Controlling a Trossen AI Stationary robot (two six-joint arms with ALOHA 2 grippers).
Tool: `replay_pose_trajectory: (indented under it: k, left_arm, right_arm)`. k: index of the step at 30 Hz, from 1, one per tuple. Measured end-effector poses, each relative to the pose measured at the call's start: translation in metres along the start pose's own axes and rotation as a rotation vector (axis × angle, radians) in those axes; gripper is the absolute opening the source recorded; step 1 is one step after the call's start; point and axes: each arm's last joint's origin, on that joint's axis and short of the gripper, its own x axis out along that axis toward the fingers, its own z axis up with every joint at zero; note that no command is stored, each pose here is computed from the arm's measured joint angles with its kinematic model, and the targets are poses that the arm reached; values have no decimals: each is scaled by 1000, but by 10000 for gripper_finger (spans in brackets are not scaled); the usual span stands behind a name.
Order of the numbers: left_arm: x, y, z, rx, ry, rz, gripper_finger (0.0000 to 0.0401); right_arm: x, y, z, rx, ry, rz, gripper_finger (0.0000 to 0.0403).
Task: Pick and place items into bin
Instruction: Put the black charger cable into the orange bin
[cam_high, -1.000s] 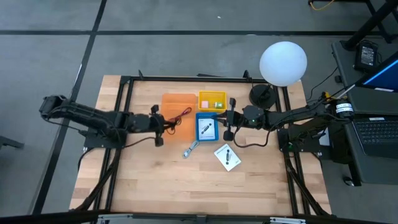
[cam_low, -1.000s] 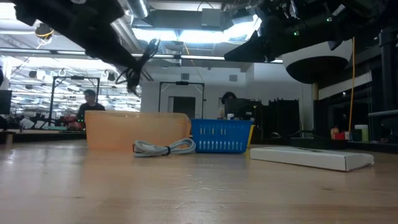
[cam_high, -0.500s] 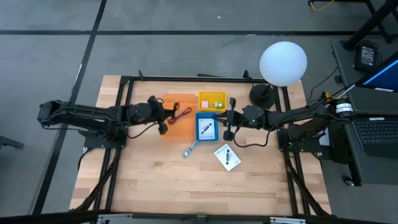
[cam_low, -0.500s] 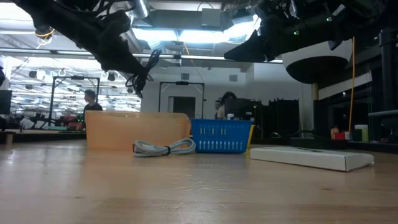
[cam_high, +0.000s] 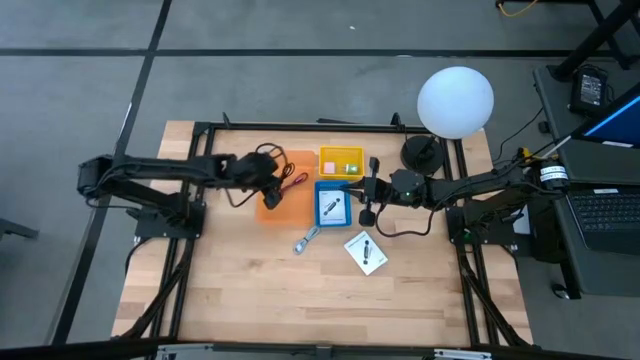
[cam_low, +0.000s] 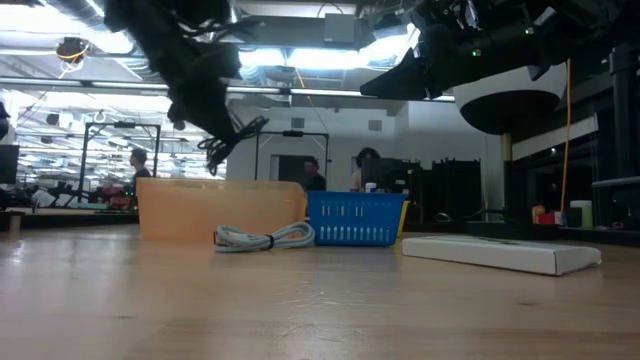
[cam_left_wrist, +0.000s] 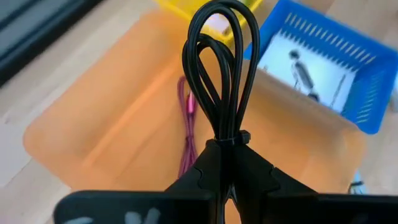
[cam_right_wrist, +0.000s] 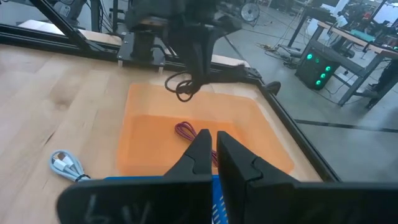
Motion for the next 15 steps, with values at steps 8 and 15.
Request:
replay_pose_trajectory:
  k: [8,15]
  left_arm:
    - [8,1,33,-26,146,45,17]
    - [14,3,38,-9,173,64,18]
  right_arm:
    - [0,0,0,0,0,0,7]
    - [0,0,0,0,1,0,7]
